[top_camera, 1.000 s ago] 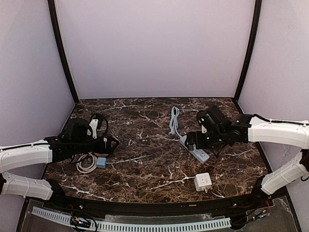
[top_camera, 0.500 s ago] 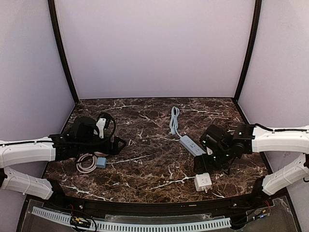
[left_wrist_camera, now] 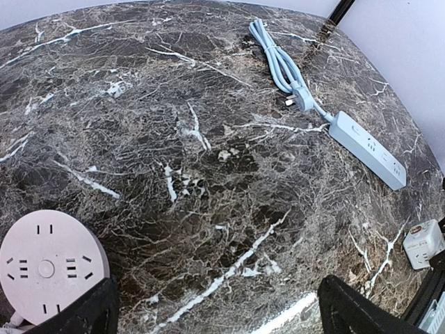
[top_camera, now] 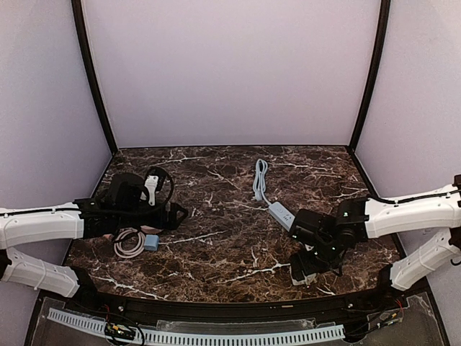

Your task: Insert the plug

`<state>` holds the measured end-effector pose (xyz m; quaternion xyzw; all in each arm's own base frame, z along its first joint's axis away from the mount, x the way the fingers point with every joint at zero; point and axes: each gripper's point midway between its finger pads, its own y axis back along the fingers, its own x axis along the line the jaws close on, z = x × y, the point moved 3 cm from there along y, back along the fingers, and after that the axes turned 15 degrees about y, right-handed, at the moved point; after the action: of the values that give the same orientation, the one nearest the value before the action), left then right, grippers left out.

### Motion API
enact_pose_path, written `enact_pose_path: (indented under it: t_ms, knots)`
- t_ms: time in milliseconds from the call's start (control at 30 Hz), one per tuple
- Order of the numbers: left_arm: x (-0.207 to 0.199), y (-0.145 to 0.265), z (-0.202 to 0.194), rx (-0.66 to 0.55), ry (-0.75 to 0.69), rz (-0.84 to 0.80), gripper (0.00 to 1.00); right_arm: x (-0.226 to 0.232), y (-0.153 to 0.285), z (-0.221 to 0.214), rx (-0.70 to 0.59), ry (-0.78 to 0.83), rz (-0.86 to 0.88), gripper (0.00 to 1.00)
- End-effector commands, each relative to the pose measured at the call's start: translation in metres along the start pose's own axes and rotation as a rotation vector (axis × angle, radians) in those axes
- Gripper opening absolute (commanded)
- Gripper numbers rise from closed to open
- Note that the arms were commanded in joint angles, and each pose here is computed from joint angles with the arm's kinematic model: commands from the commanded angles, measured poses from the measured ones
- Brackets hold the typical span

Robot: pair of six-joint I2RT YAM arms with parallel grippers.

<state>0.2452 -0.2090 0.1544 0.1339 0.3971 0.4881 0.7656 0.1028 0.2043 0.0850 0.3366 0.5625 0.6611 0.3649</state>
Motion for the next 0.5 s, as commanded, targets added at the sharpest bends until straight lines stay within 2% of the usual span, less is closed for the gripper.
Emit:
enact_pose_path:
  t_ms: [0,100,233,467]
  knots:
    - [-0.001,-0.001,0.001,0.011,0.004,0.018,1.0,-0.005,-0.003,0.0,0.002,-0.035,-0.063,0.85]
    - [-0.002,-0.001,0.002,0.012,0.003,0.019,1.0,-0.003,-0.009,0.003,-0.008,-0.036,-0.067,0.82]
    - [-0.002,-0.002,0.001,0.014,0.001,0.027,1.0,0.001,-0.013,0.004,-0.008,-0.025,-0.044,0.69]
    - [-0.002,-0.003,0.0,0.021,0.0,0.027,1.0,0.004,-0.006,0.008,-0.047,-0.016,-0.014,0.36]
